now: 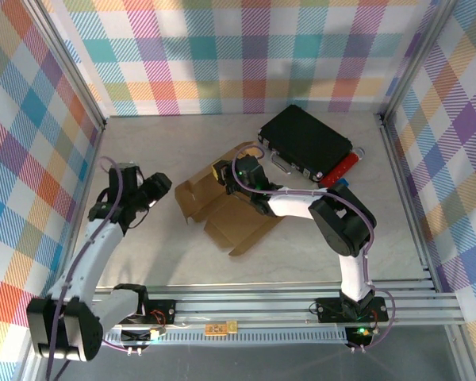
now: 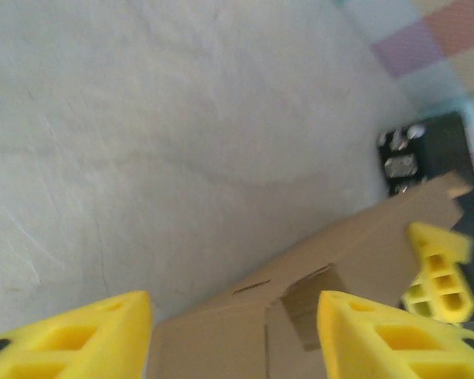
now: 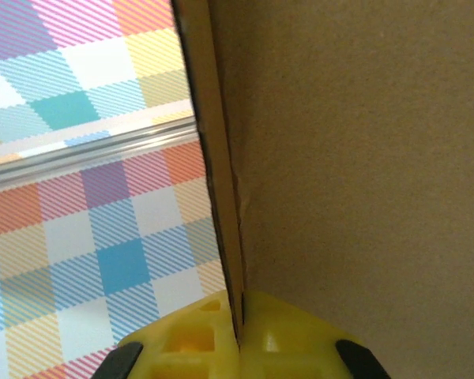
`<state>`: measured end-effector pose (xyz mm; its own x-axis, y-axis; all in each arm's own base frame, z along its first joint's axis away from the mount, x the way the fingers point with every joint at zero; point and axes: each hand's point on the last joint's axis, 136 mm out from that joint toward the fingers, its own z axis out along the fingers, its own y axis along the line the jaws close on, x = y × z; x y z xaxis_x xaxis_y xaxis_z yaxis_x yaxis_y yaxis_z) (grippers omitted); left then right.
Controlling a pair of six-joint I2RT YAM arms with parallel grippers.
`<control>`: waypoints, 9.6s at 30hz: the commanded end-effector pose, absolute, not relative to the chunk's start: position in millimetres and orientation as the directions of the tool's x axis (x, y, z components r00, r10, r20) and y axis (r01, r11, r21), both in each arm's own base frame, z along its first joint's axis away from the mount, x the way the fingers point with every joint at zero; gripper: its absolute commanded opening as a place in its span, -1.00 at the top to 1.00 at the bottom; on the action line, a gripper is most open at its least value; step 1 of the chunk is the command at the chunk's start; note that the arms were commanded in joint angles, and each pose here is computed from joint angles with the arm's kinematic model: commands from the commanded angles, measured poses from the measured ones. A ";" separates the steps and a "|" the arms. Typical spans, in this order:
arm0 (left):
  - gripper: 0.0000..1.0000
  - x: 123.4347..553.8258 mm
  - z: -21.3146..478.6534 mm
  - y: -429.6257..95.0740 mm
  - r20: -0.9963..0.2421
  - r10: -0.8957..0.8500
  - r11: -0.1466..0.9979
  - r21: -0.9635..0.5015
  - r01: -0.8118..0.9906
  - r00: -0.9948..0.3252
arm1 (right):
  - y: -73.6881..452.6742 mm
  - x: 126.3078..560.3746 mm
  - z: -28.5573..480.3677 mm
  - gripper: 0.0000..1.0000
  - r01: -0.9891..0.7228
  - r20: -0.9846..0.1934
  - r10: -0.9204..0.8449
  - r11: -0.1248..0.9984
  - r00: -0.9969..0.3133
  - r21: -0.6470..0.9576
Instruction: Fold the paper box
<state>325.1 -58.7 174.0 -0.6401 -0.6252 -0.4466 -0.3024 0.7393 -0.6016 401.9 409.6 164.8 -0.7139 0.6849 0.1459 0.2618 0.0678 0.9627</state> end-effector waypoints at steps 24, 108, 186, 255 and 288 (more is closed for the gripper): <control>0.19 306.9 145.2 -84.5 -0.736 -0.043 0.919 -0.295 0.263 -0.676 | 427.1 408.9 171.6 1.00 0.080 0.039 0.328 0.111 -0.944 0.991; 0.40 272.4 194.1 -144.6 -0.814 0.151 0.846 -0.188 0.499 -0.561 | 426.6 462.8 190.0 1.00 0.164 0.136 0.429 0.030 -0.893 0.986; 0.19 326.0 107.4 -204.2 -0.892 0.002 0.967 -0.113 0.228 -0.453 | 388.0 413.4 166.0 1.00 0.038 0.032 0.210 0.021 -0.977 0.999; 1.00 367.2 144.3 -170.3 -0.895 -0.062 0.966 0.058 -0.252 -0.441 | 313.9 423.6 218.2 -0.23 0.188 0.027 0.594 0.212 -0.804 0.959; 1.00 324.9 177.3 -147.1 -0.494 -0.090 0.962 -0.270 0.053 -0.865 | 174.0 377.3 299.2 -0.33 0.048 -0.437 0.488 0.707 -0.756 0.706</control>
<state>339.2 -134.2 185.0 -0.7984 -0.1681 -0.5782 -0.0354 0.9717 -0.2336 393.3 180.6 316.5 -0.7166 0.5792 -0.3887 0.0626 0.6084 0.7912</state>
